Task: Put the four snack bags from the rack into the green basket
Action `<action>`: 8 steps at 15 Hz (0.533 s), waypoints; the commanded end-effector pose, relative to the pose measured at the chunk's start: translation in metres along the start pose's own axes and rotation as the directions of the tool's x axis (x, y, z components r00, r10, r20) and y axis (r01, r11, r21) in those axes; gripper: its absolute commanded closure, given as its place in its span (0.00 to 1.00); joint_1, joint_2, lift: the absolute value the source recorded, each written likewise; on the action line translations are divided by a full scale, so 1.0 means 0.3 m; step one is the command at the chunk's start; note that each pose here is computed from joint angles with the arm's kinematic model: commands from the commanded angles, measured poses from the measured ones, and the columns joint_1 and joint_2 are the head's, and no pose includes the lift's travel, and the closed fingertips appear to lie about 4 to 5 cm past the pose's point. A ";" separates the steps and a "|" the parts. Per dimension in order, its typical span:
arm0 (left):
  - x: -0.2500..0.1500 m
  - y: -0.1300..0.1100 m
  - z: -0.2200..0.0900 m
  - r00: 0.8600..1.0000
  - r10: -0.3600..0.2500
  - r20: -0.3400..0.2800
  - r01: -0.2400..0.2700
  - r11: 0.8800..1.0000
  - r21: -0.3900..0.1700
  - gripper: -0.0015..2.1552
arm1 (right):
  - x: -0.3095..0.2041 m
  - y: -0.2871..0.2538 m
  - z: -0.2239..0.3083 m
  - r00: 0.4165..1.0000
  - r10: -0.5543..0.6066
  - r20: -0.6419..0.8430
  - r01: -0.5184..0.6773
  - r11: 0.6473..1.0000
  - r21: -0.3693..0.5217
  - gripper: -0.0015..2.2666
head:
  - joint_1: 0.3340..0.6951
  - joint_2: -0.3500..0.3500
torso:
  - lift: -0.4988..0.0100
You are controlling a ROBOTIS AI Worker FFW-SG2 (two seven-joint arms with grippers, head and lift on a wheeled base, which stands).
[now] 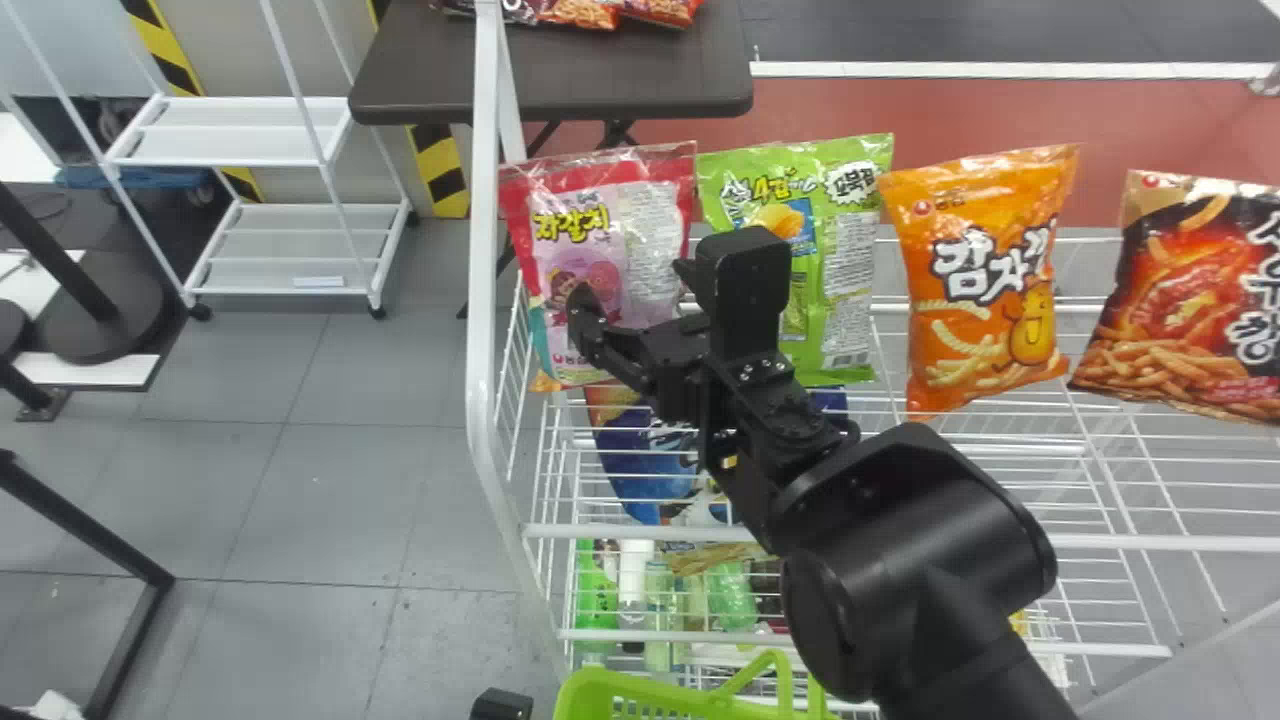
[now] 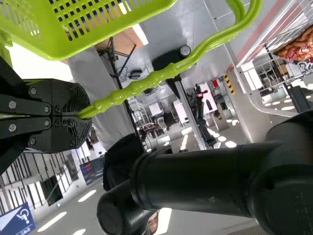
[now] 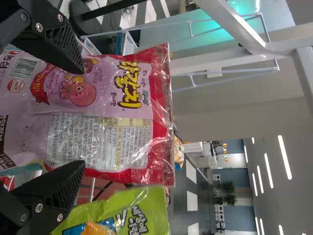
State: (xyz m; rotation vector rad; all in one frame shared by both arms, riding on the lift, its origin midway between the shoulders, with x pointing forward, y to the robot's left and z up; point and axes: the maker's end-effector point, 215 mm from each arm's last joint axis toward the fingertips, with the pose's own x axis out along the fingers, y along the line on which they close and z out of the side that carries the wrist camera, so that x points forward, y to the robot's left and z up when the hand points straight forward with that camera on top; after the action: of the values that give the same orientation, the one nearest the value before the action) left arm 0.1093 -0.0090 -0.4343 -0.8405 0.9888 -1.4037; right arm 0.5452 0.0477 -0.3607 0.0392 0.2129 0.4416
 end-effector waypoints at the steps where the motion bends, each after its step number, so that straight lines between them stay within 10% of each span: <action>1: -0.009 0.008 0.002 1.000 0.006 -0.002 -0.006 1.000 -0.001 0.87 | 0.038 -0.010 -0.031 0.999 -0.005 -0.033 0.003 0.998 -0.055 0.09 | 1.00 0.60 | 0.97; 2: -0.009 0.010 0.005 1.000 0.007 -0.002 -0.007 1.000 0.001 0.87 | 0.050 -0.021 -0.040 0.999 -0.009 -0.046 0.006 0.998 -0.065 0.11 | 1.00 0.60 | 0.97; 5: -0.010 0.018 0.014 1.000 0.004 0.000 -0.004 1.000 0.000 0.87 | 0.042 0.023 -0.105 0.990 0.085 -0.115 -0.092 0.994 -0.062 0.87 | 1.00 0.63 | 0.97; 8: -0.006 0.019 0.019 1.000 0.004 -0.004 -0.004 1.000 0.000 0.87 | 0.002 0.049 -0.134 0.981 0.088 -0.176 -0.102 0.992 -0.070 0.93 | 1.00 0.64 | 0.97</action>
State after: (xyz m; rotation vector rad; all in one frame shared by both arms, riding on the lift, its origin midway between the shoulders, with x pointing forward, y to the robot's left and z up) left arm 0.1163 -0.0066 -0.4373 -0.8384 0.9906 -1.4004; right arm 0.5380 0.0600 -0.3980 -0.0524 0.3487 0.5487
